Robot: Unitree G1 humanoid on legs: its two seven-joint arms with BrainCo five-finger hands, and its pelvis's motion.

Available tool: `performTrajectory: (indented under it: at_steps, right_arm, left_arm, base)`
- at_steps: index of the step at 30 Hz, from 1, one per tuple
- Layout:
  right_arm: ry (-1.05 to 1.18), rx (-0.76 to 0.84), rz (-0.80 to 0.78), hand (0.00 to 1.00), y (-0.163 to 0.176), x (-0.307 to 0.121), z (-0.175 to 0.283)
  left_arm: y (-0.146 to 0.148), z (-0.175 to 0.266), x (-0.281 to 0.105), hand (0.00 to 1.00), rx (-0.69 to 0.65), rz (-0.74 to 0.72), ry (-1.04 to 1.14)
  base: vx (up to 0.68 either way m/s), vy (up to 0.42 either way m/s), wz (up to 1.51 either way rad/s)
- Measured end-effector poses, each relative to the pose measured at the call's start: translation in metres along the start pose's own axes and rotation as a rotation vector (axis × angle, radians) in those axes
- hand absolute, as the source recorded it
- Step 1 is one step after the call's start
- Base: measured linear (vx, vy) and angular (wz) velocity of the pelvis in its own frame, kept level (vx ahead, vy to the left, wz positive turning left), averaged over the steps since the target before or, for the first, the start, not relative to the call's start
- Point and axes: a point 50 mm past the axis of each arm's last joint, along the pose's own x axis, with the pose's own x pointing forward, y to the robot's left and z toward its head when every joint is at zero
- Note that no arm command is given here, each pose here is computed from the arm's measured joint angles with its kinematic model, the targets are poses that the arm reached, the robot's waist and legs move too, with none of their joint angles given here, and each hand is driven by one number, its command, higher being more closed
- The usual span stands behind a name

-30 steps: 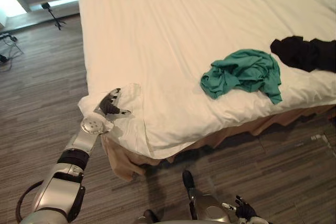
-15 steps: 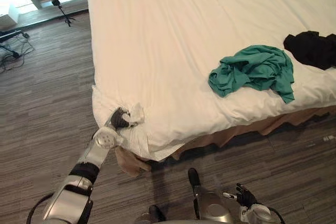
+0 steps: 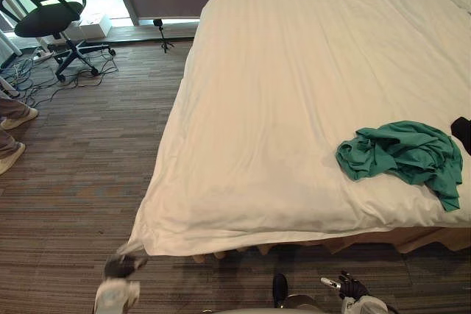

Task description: Tidy the bed and pick cloth on bed and put in laundry

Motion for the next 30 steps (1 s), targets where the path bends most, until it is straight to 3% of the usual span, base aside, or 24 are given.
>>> performTrajectory:
  at_steps: [1, 5, 9, 12, 16, 18, 20, 22, 25, 28, 29, 30]
  right_arm:
    - [0.004, 0.052, -0.03, 1.0, -0.004, 0.0, -0.001]
    - [-0.007, 0.374, -0.228, 1.0, -0.031, -0.004, -0.003]
    - [-0.05, 0.665, -0.488, 1.0, -0.076, -0.014, 0.006]
    - [-0.142, 0.723, -0.609, 1.0, -0.104, -0.022, 0.035]
    - [-0.532, 0.663, -0.652, 1.0, -0.129, -0.05, 0.124]
    - [-0.773, 0.538, -0.588, 1.0, -0.119, -0.074, 0.182]
    - [-1.061, 0.231, -0.469, 1.0, -0.07, -0.107, 0.249]
    - [-1.229, 0.004, -0.322, 1.0, -0.021, -0.129, 0.282]
    - [-1.42, -0.304, -0.038, 1.0, 0.055, -0.158, 0.303]
    - [-1.516, -0.6, 0.314, 1.0, 0.126, -0.184, 0.31]
    - [-1.548, -0.759, 0.514, 1.0, 0.163, -0.2, 0.309]
    - [-1.551, -0.807, 0.614, 1.0, 0.177, -0.207, 0.307]
  left_arm:
    - [0.0, -0.012, -0.002, 0.0, 0.001, 0.0, 0.04]
    - [-0.017, -0.045, -0.012, 0.0, 0.037, -0.074, 0.136]
    - [-0.04, -0.008, -0.011, 0.0, 0.042, -0.153, -0.015]
    - [-0.053, 0.027, -0.011, 0.0, 0.063, -0.194, -0.151]
    - [-0.073, 0.058, -0.019, 0.0, 0.115, -0.27, -0.297]
    - [-0.08, 0.062, -0.023, 0.0, 0.131, -0.298, -0.323]
    - [-0.083, 0.066, -0.025, 0.0, 0.152, -0.319, -0.35]
    - [-0.085, 0.068, -0.026, 0.0, 0.183, -0.336, -0.367]
    - [-0.086, 0.069, -0.028, 0.0, 0.204, -0.344, -0.369]
    - [-0.087, 0.058, -0.027, 0.0, 0.229, -0.349, -0.328]
    - [-0.086, 0.053, -0.027, 0.0, 0.218, -0.347, -0.302]
    - [-0.086, 0.05, -0.027, 0.0, 0.218, -0.347, -0.293]
  base:
    - [-0.07, 0.007, 0.15]
    - [-0.1, -0.008, -0.07]
    - [-0.06, -0.025, -0.28]
    - [-0.02, -0.025, -0.17]
    - [0.01, -0.004, -0.33]
    - [0.03, 0.013, -0.22]
    - [0.01, 0.003, -0.06]
    - [0.0, -0.003, 0.02]
    - [-0.01, -0.013, 0.11]
    - [0.01, 0.004, 0.24]
    - [0.03, 0.035, 0.45]
    - [0.03, 0.049, 0.56]
